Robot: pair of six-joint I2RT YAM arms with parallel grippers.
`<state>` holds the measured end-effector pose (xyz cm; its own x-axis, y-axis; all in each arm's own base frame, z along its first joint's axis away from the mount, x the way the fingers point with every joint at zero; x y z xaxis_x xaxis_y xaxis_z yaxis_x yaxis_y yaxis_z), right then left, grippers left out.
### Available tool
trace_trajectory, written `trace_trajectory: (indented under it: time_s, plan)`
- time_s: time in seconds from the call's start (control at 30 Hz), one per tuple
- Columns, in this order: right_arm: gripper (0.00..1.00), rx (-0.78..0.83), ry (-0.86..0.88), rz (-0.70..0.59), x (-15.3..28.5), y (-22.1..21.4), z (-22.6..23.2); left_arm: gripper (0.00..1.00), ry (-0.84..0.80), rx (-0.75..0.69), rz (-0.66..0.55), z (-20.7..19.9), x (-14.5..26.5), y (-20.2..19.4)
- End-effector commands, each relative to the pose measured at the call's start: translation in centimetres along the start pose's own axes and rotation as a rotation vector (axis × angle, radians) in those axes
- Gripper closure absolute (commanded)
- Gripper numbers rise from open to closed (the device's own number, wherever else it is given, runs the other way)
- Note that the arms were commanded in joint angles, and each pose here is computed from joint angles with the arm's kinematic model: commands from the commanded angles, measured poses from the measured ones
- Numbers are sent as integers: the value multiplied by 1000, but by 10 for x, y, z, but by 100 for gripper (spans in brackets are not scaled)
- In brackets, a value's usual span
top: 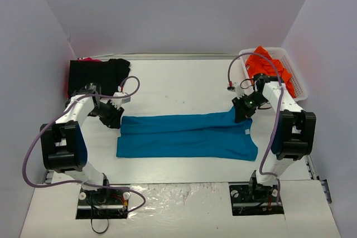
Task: Fold and stack the t-shirts
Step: Fold the other side of the tshirt into a rectangle
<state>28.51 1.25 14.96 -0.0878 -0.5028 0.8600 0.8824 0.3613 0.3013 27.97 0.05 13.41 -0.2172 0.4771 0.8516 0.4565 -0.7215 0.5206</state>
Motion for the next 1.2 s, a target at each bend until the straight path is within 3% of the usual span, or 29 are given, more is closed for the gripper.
trace_trajectory:
  time_s: [0.0,0.03,0.07,0.1,0.13,0.3,0.67,0.87,1.17]
  plan:
    - [84,-35,45,116,-8,-20,0,66,-26,-55,-19,-11,11,1]
    - [83,-39,54,131,-10,-21,-1,59,-32,-56,-18,-12,11,1]
    - [82,-41,56,135,-10,-21,-1,59,-32,-59,-18,-13,12,1]
    - [70,-40,64,141,-11,-21,-1,58,-28,-62,-15,-13,12,0]
    - [67,-40,72,152,-12,-22,0,57,-28,-62,-13,-13,12,0]
    - [57,-19,132,204,-5,-25,12,57,-28,-62,-10,-14,14,0]
    - [54,45,153,90,6,18,24,56,-1,-37,-61,-21,22,7]
    - [55,64,235,201,-40,31,26,56,7,-13,-66,-24,19,5]
    - [55,58,274,266,-73,27,11,56,31,4,-51,-25,16,-2]
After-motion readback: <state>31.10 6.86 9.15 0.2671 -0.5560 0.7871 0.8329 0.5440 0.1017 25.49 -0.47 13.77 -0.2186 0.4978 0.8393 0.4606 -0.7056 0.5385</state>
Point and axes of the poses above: each gripper's point midway between its finger pads, its own x axis back along the fingers, its own z axis along the line the jaws close on, y = z × x, the point moved 7 cm from there along x, back along the fingers, and after that the axes turned 14 degrees about -x, right-handed, at the moved point
